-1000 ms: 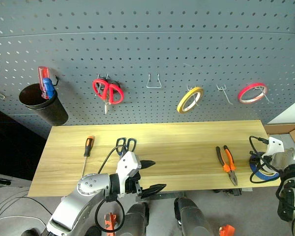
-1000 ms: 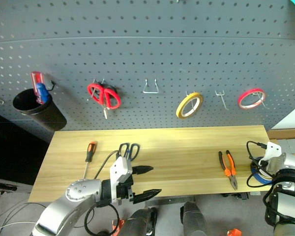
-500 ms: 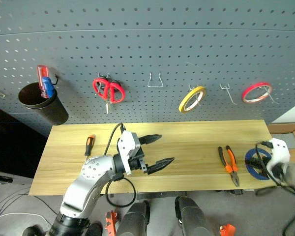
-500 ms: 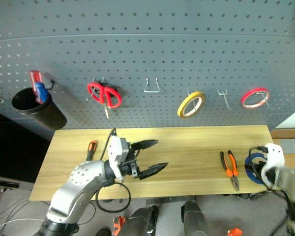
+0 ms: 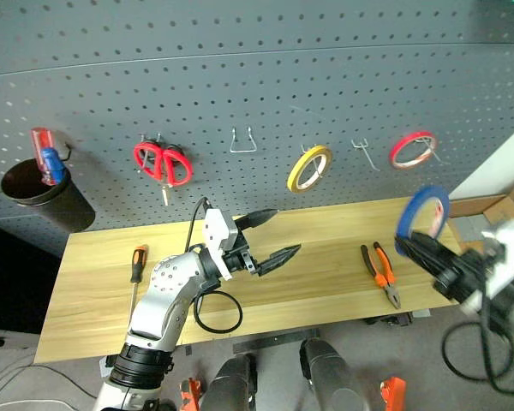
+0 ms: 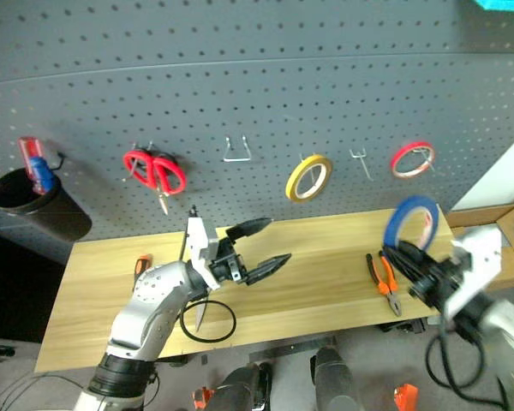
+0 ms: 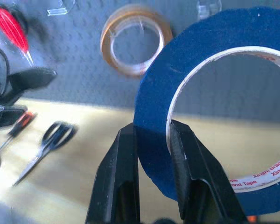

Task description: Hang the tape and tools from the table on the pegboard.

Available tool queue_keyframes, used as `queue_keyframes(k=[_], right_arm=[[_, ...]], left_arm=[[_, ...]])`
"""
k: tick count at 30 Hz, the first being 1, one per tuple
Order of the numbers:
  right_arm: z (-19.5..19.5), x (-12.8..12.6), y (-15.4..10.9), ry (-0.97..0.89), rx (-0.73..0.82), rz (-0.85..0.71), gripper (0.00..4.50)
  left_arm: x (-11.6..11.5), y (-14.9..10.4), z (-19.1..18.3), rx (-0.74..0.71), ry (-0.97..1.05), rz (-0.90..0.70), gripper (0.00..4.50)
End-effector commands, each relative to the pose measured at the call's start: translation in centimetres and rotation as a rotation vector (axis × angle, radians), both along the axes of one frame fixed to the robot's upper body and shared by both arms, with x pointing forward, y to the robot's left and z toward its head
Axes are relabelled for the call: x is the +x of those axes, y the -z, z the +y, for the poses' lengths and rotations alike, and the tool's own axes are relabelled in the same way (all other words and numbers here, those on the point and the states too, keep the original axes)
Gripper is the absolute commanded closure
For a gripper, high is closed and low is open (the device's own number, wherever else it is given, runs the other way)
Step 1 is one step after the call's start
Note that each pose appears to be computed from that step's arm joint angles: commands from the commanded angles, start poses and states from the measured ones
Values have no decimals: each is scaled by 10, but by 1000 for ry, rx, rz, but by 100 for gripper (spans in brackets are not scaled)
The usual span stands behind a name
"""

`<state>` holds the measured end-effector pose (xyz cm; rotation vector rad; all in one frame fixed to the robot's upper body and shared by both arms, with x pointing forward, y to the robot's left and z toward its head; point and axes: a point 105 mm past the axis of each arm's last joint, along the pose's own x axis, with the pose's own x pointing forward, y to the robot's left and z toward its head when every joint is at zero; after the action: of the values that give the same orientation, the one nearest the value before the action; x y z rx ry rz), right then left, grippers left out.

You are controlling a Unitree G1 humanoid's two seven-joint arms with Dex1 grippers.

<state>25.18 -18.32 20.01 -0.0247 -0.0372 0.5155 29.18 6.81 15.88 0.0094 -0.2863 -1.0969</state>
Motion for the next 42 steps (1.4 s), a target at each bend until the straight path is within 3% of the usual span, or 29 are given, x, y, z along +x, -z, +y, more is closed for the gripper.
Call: queue_keyframes(k=[1,9,25,33,34,37,42], right_arm=[[7,13,-9,31,-76,-70,414],[22,47,-4,38,-138,-114,414],[41,108,11,22,-116,-118,414],[49,114,16,-12,-66,-72,414],[49,113,15,-16,-56,-68,341],[49,112,15,-15,-49,-54,257],[53,96,6,-40,-77,-52,78]], left_arm=[[-3,-16,1,-27,-12,-84,0],[-8,-4,5,18,-48,-76,0],[-4,-1,4,18,-88,-57,0],[0,-1,3,27,-102,-58,0],[0,-1,3,27,-103,-59,0],[1,-2,3,27,-105,-60,0],[2,-2,4,35,-97,-54,0]])
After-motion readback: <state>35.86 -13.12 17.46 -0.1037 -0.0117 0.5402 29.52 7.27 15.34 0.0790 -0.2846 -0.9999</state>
